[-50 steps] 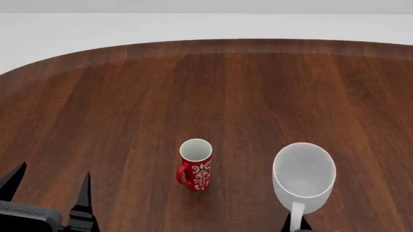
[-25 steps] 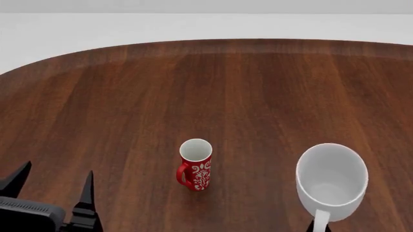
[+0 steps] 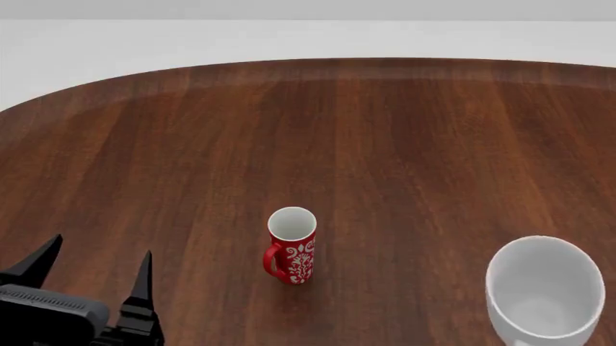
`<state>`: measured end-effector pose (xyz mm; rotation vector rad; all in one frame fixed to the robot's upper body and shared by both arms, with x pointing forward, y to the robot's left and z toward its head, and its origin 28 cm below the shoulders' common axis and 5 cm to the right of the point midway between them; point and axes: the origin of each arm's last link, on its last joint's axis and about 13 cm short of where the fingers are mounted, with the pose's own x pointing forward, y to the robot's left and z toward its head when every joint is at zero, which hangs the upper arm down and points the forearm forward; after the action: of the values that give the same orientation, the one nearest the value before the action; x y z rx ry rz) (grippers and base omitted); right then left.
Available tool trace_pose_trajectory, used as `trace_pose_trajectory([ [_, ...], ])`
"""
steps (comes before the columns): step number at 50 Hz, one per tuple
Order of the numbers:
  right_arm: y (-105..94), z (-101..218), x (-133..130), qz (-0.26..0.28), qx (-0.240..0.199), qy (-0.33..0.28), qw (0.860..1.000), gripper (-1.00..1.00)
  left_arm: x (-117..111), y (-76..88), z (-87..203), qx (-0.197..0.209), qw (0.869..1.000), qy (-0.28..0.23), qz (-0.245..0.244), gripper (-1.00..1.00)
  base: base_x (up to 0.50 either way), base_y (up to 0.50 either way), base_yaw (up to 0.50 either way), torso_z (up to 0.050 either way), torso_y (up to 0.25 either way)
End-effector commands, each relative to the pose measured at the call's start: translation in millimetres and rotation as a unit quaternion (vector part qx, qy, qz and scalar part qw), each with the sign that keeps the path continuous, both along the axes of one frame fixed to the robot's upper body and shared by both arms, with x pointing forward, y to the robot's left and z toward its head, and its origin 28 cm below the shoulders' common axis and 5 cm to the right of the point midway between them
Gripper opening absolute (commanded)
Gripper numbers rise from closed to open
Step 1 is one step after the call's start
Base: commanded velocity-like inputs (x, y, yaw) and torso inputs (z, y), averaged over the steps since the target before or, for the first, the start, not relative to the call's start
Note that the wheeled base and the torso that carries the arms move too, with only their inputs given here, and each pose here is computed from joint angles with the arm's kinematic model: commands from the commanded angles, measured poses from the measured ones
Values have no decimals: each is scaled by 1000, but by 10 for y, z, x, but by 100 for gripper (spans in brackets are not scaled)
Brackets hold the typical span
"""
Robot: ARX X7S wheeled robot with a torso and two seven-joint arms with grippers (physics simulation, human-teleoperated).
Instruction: Put the white mug on the plate.
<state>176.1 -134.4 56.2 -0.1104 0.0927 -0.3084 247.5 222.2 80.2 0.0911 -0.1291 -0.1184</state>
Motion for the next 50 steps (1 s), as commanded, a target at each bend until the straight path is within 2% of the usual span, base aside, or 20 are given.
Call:
trace_pose_trajectory([
  [1,-52,45,-112,-36,-18,-4,999,-100,29,-11,-7,1,1000,-1,-7,100,0,0,0,0,0],
  [9,-96,34,-196,-72,-17,6,997,-100,21,-13,39,3,1000,-6,-8,100,0,0,0,0,0],
  [37,-193,-74,-383,-128,-17,27,991,-100,41,-31,64,4,1000,-12,-12,100,0,0,0,0,0],
  [50,-157,-147,-465,-150,7,34,988,-100,97,-47,60,3,1000,-14,-18,100,0,0,0,0,0],
])
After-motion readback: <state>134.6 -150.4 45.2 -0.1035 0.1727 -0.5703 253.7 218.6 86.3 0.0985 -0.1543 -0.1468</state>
